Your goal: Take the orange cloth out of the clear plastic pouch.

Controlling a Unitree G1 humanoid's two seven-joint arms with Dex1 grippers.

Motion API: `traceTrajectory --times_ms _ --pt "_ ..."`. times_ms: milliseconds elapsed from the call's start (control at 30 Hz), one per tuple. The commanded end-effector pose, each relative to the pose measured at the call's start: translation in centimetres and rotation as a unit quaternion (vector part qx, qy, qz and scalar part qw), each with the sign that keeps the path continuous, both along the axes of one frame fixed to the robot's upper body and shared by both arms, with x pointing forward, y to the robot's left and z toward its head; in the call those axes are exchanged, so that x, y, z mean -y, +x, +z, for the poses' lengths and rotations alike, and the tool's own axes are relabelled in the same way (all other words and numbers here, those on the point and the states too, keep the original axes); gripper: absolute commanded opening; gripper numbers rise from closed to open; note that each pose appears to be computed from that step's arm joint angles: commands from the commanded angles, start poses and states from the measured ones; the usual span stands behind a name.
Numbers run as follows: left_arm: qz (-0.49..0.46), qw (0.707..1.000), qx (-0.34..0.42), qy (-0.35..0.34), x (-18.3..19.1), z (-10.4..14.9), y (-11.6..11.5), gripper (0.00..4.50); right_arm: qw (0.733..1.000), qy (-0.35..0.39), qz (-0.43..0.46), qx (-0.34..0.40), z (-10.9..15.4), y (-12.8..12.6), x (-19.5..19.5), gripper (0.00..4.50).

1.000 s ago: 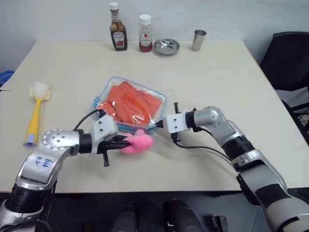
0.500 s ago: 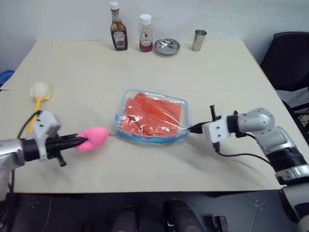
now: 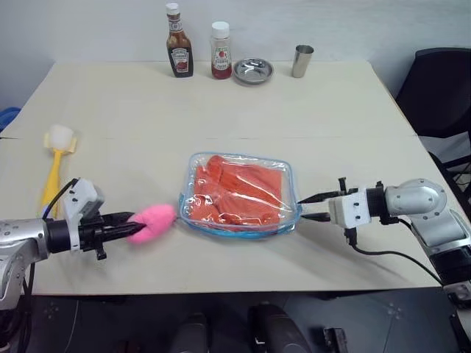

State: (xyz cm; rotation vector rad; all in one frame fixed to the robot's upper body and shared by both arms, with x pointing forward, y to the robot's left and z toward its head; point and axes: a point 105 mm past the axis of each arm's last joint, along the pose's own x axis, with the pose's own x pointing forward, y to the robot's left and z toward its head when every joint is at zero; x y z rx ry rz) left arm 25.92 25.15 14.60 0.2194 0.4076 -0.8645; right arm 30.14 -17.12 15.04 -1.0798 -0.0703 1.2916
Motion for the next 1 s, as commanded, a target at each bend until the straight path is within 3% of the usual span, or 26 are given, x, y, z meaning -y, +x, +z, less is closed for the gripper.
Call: traceTrajectory --times_ms 33,267,333,433,533,700,800,1000 --pt "0.002 1.000 0.023 0.017 -0.4 1.3 0.3 2.67 0.999 0.034 -0.036 -0.023 2.0 -0.9 0.8 2.91" --pt "-0.041 0.997 0.027 0.051 -2.4 6.1 -1.3 2.67 0.964 0.141 -0.079 -0.211 2.9 -6.2 -0.2 2.91" --pt "-0.073 0.994 0.052 0.063 -1.3 7.8 -1.2 2.67 0.951 0.169 -0.083 -0.246 3.3 -7.3 -0.8 2.91" --pt "-0.156 0.980 0.104 0.072 3.4 9.8 -0.5 2.67 0.934 0.213 -0.090 -0.274 4.1 -7.9 -1.9 2.91" --pt "-0.246 0.943 0.150 0.164 7.4 8.3 0.1 2.67 0.926 0.238 -0.099 -0.276 4.4 -7.9 -2.7 2.91" --pt "-0.330 0.877 0.209 0.281 10.2 4.7 2.0 2.67 0.925 0.240 -0.110 -0.272 4.1 -7.9 -3.2 2.91" --pt "-0.371 0.848 0.222 0.308 11.1 3.2 2.7 2.67 0.929 0.232 -0.118 -0.262 3.9 -7.8 -3.1 2.91" --pt "-0.381 0.838 0.250 0.299 12.5 2.0 4.2 2.67 0.930 0.237 -0.133 -0.247 4.1 -7.2 -2.8 2.91"
